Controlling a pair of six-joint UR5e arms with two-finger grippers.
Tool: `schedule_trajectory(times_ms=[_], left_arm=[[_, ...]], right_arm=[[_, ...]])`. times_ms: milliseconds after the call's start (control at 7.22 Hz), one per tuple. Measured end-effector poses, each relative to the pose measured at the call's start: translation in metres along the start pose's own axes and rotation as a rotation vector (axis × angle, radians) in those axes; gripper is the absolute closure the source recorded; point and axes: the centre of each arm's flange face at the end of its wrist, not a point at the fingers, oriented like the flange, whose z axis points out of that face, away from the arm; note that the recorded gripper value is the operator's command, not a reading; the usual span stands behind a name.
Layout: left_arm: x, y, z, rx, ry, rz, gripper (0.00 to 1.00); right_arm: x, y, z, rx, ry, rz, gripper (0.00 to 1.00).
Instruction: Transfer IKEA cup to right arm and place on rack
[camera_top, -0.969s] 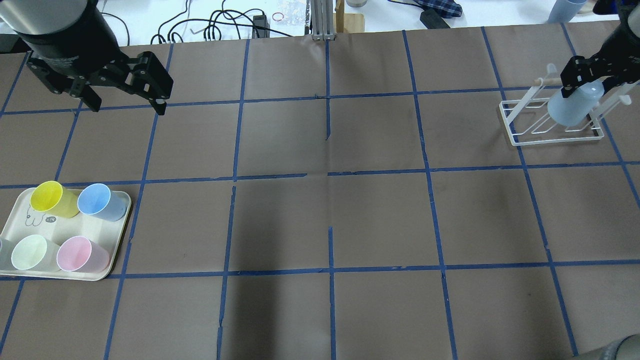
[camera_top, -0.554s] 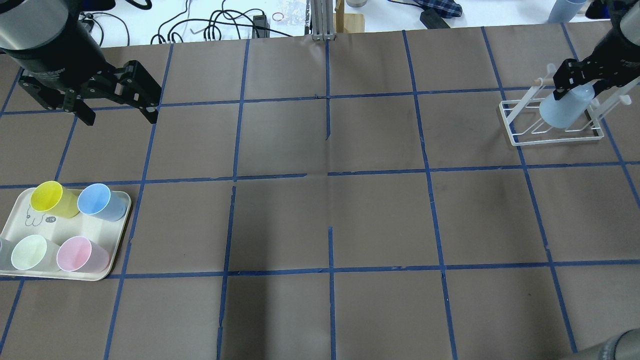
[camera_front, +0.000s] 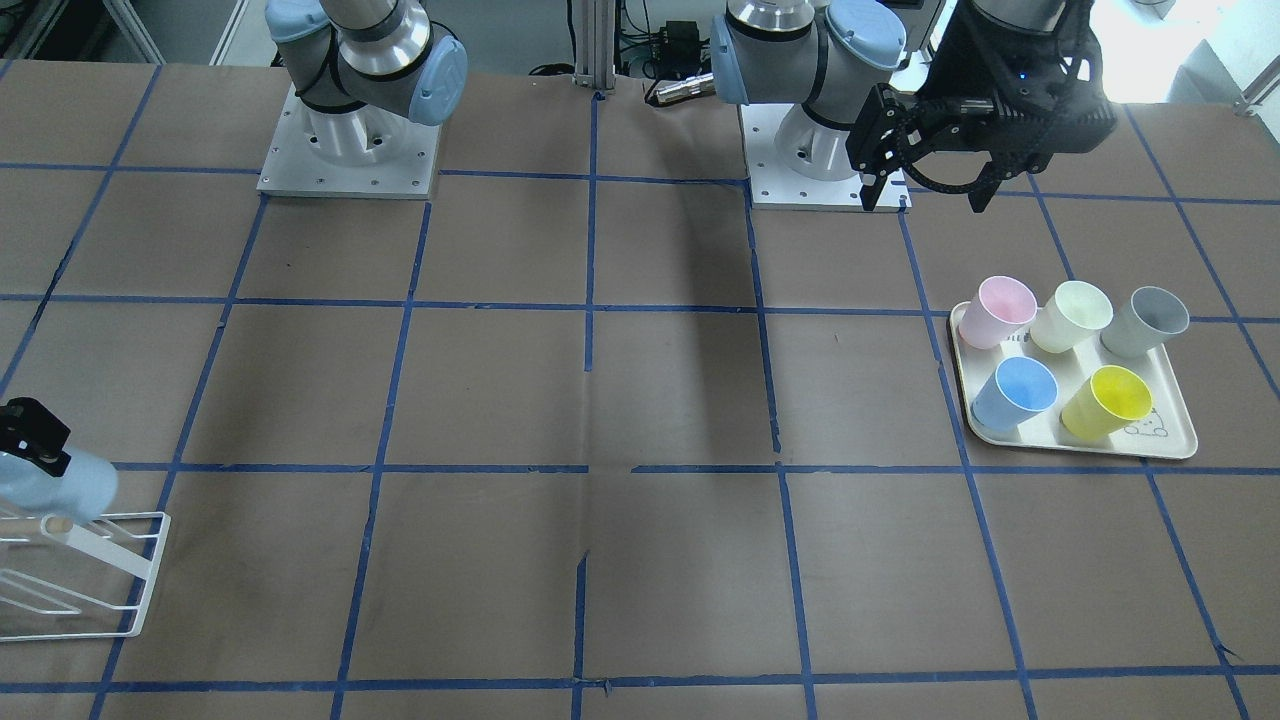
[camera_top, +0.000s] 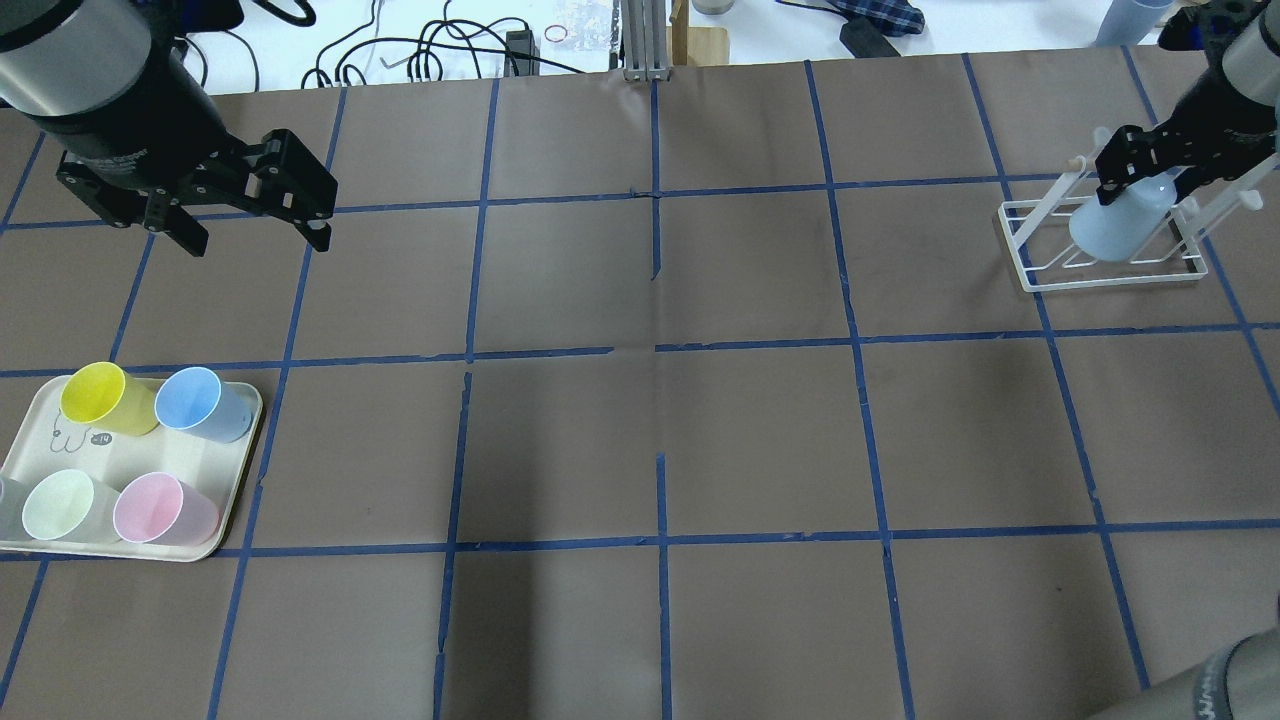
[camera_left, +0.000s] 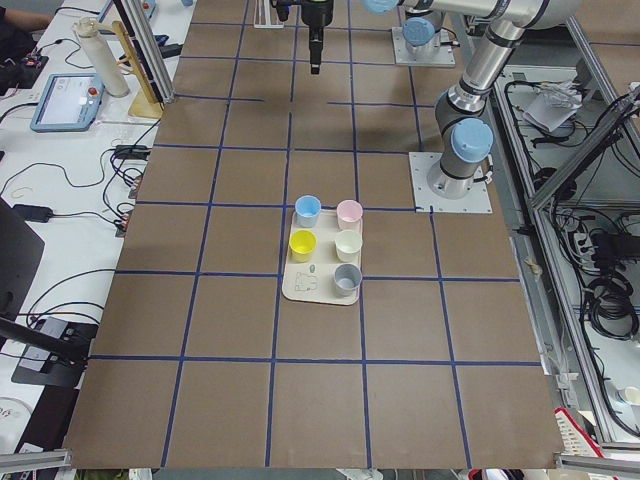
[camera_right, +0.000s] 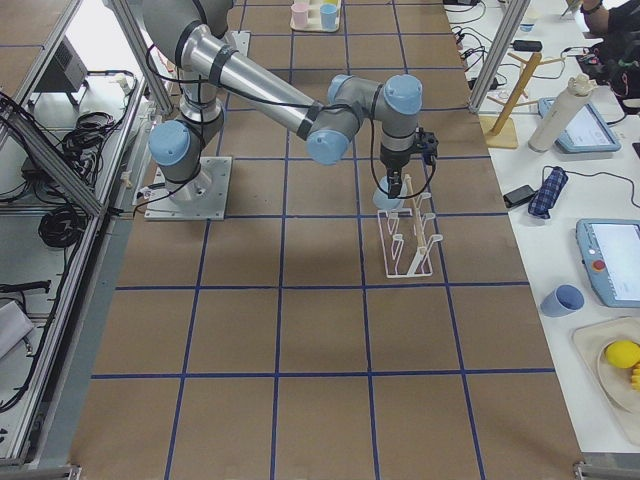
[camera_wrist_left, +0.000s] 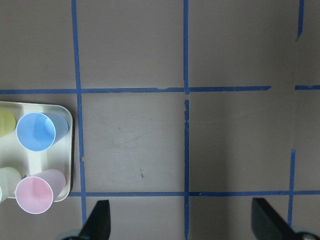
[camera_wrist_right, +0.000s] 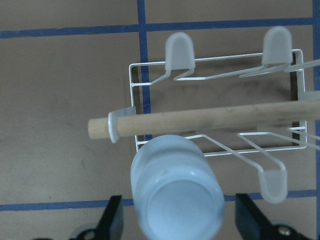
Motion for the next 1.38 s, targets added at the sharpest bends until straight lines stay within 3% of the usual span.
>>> schedule_trajectory(times_ms=[415, 831, 1385], left_arm=[[0.0, 0.0, -0.002, 0.022, 0.0, 0.005, 0.0], [0.001, 0.001, -0.003, 0.024, 0.001, 0.006, 0.0], [0.001, 0.002, -0.001, 0.019, 0.001, 0.005, 0.0]], right_arm=[[-0.001, 0.0, -0.02, 0.024, 0.006, 0.003, 0.0], [-0.018, 0.031, -0.094, 0.028, 0.006, 0.011, 0.0], [-0.053, 0.097, -0.179, -0.039, -0.019, 0.047, 0.0]])
